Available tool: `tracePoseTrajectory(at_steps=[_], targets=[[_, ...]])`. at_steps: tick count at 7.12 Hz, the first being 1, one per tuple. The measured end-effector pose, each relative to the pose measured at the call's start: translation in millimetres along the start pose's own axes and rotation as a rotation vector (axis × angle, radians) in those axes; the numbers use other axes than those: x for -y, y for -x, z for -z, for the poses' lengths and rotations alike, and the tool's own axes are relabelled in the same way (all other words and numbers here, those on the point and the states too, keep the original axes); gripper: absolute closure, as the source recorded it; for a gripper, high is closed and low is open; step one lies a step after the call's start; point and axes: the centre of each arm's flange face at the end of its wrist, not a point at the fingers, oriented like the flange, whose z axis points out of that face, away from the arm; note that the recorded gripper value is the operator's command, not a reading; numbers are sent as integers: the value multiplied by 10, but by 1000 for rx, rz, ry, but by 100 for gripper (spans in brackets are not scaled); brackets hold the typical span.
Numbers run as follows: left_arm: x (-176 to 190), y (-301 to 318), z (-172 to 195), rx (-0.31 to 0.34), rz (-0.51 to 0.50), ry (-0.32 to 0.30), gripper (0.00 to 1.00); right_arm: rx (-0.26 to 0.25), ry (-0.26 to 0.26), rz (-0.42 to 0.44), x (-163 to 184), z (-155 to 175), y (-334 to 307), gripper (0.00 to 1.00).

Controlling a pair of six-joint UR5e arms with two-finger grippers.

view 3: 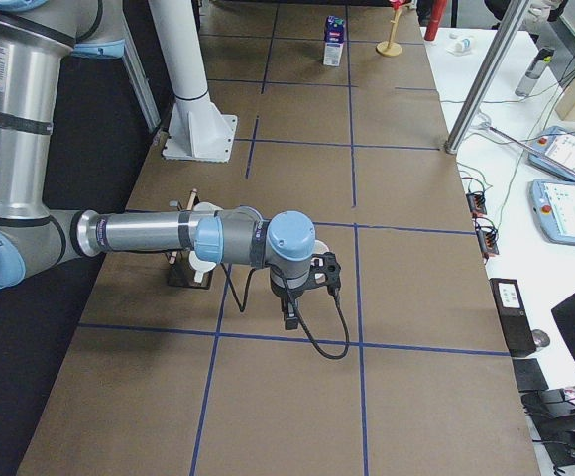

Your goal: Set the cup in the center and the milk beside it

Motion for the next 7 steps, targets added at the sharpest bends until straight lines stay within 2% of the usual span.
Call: tracePoseTrajectory(at_steps=[5,7], targets=[[-75,-1,-21,-5,12,-2,0,46,-17,13,35,18,74,1],[-78,-26,3,-6,2,-8,0,112,-25,-37,101,-13,280,2]])
